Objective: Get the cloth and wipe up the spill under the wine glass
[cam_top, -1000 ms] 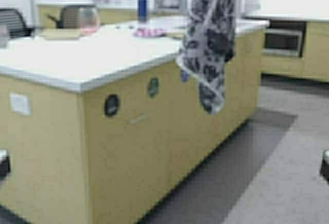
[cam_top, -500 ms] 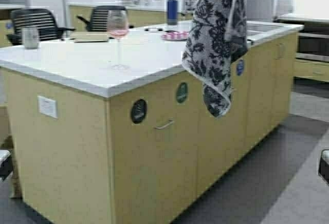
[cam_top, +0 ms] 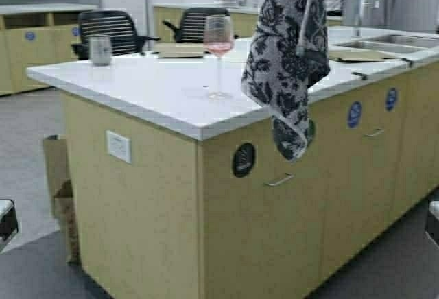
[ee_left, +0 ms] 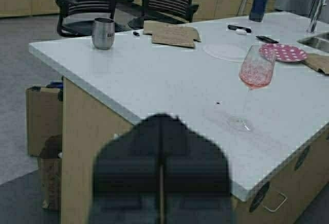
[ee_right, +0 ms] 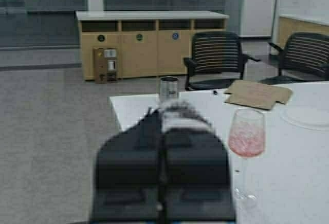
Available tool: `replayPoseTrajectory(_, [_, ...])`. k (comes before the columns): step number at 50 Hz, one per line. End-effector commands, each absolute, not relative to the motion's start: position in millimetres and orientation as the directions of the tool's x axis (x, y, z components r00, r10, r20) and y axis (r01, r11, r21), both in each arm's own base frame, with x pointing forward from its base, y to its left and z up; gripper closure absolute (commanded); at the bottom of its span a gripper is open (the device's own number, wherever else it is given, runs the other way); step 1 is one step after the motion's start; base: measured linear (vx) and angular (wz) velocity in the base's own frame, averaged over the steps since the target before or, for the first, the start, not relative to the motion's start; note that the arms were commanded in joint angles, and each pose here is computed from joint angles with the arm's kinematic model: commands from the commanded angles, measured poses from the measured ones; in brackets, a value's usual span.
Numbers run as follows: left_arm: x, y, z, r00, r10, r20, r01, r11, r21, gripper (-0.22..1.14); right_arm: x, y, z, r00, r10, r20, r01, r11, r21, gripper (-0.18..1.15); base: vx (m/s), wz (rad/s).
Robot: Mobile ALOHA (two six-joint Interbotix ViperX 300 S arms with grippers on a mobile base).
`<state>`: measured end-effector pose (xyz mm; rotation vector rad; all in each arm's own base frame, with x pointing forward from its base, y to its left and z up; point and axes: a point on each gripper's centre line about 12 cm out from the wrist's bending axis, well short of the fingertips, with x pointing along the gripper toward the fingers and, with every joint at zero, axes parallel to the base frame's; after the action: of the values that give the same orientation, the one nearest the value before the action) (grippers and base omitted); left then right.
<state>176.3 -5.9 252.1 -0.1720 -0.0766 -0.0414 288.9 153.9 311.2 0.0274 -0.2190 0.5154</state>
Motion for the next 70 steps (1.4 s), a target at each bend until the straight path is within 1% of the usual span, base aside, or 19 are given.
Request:
replayPoseTrajectory(1, [178,-19,260,0.989,-0.108,0.099,0.125,0.976,-0.18,0.89,288,154,326,0.833,0.482,0.273,-0.493,0.869,-0.03,0.91,0.2,0.21])
replayPoseTrajectory(14, [194,-25,255,0.99,-0.129,0.054,0.137,0.975,-0.174,0.89,288,154,334,0.821,0.478,0.314,-0.494,0.869,-0.03,0.91,0.2,0.07])
replayPoseTrajectory(24, [224,-36,237,0.984,-0.177,-0.025,0.173,0.977,-0.124,0.89,286,153,334,0.817,0.476,0.325,-0.494,0.869,-0.031,0.91,0.22,0.0])
replayPoseTrajectory(31, [242,-43,226,0.978,-0.204,-0.037,0.198,0.973,-0.118,0.89,285,153,335,0.816,0.476,0.328,-0.495,0.869,-0.03,0.91,0.22,-0.09])
replayPoseTrajectory(48, [260,-55,192,0.967,-0.243,-0.079,0.232,0.964,-0.127,0.89,284,153,338,0.809,0.475,0.347,-0.496,0.868,-0.03,0.91,0.21,-0.13])
replayPoseTrajectory(59, [290,-71,156,0.948,-0.28,-0.155,0.268,0.959,-0.093,0.89,284,153,335,0.811,0.476,0.339,-0.496,0.868,-0.031,0.91,0.18,-0.08])
replayPoseTrajectory(70, [318,-97,108,0.928,-0.332,-0.17,0.317,0.942,-0.11,0.89,284,153,334,0.812,0.475,0.338,-0.495,0.868,-0.031,0.91,0.13,-0.03])
